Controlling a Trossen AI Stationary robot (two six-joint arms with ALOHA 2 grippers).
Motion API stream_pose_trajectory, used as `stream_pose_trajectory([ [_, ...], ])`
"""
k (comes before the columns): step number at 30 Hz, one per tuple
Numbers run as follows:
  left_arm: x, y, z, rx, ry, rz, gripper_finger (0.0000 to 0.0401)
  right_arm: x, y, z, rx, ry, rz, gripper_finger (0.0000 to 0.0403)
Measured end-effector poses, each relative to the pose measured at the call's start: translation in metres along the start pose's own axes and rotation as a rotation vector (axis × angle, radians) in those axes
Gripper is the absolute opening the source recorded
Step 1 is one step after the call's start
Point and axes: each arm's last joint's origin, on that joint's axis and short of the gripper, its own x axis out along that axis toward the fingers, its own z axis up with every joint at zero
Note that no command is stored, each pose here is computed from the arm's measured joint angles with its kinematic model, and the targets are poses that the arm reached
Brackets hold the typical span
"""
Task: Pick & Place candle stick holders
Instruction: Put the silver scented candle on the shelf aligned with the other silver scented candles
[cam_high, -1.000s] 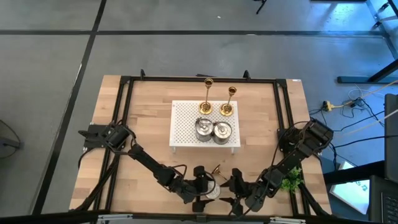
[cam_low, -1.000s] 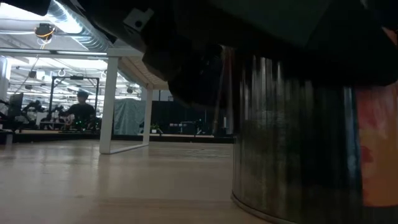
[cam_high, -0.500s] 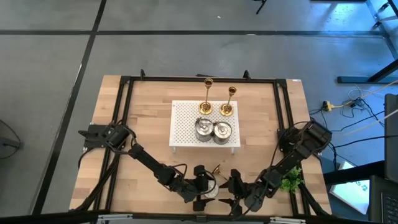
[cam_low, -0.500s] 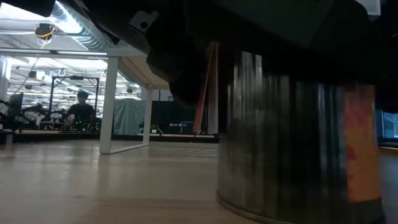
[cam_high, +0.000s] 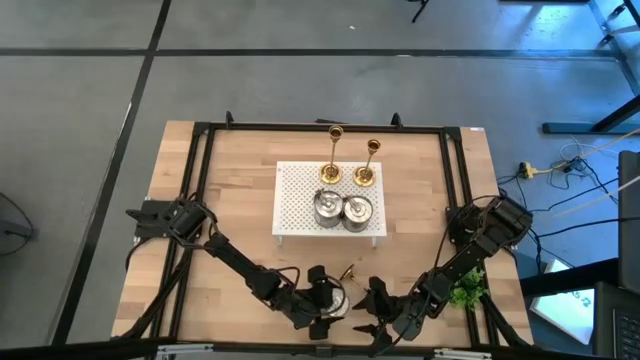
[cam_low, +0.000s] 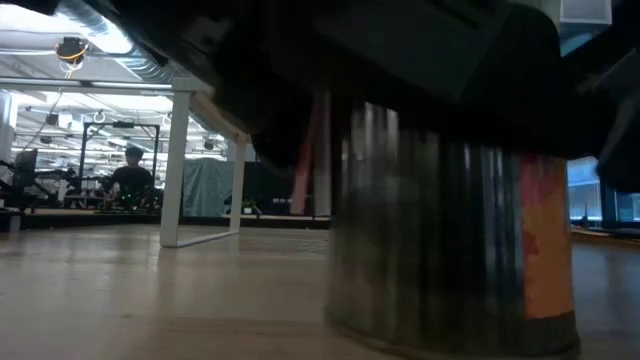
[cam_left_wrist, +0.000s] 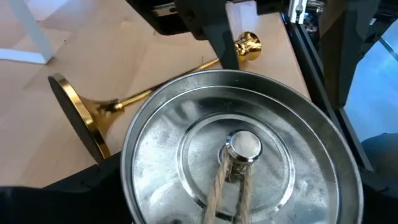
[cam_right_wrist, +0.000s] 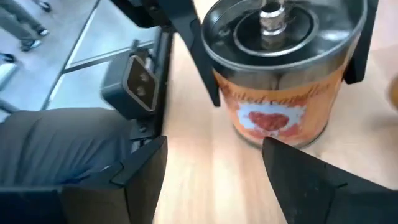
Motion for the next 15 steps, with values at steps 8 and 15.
stream_pose_trajectory([
  [8,-0.013,-0.018,-0.001,0.016,0.021,-0.012,0.0355,0.0,0.001,0.0,0.004,0.013,0.025,0.0265],
  [15,-0.044,-0.023,0.029,0.066,0.045,0.079,0.0355,-0.001,0.006,0.001,0.014,0.022,0.09,0.0265],
])
